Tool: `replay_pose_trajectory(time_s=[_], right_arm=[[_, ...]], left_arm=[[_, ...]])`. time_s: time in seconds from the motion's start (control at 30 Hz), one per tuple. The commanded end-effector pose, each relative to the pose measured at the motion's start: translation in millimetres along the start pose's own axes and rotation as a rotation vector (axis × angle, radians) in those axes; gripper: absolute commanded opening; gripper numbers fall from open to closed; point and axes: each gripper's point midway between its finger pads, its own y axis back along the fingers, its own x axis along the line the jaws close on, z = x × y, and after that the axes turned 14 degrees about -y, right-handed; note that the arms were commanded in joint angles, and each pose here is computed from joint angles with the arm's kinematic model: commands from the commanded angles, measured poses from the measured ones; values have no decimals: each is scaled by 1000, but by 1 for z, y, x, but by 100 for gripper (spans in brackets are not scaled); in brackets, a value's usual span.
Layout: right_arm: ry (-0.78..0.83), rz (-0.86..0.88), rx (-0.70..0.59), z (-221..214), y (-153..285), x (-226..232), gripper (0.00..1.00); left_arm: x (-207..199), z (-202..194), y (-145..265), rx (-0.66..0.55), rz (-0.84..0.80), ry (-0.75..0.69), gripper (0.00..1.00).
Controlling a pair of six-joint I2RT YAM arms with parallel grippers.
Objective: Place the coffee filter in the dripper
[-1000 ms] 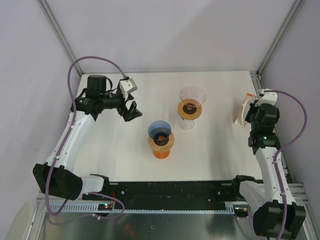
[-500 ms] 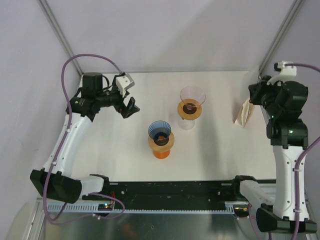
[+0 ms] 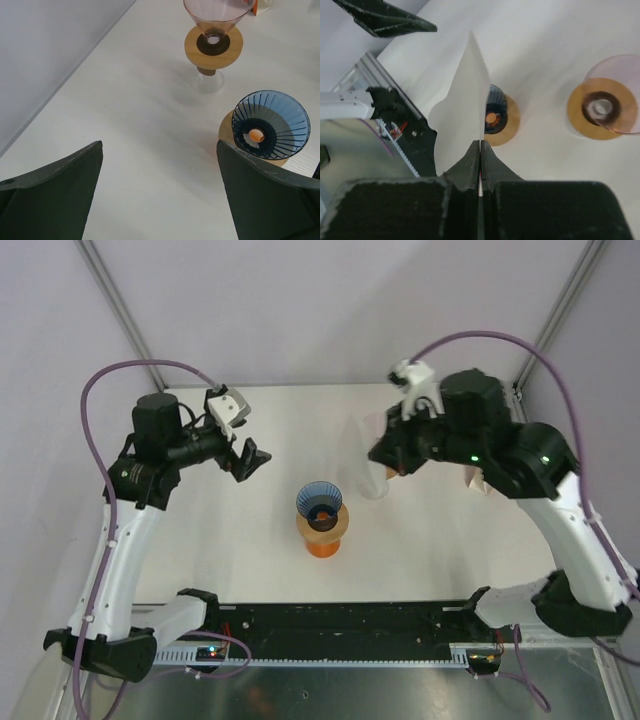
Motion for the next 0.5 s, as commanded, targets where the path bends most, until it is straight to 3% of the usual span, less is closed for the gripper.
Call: replay_pose_trajectory(time_s=[0.0, 0.2, 0.33, 0.47], right_arm=[[62, -37, 153, -22, -17, 17, 0], [67, 13, 282, -40, -43, 36, 0], [63, -6, 339, -49, -56, 32, 0], [57, -5, 375, -55, -65, 30, 0]], left_arm=[[-1, 18, 18, -30, 41, -1, 100], [-19, 39, 28, -85, -6, -30, 99], [-49, 72, 29, -154, -133, -164, 94], [-87, 98, 33, -239, -305, -373, 96]])
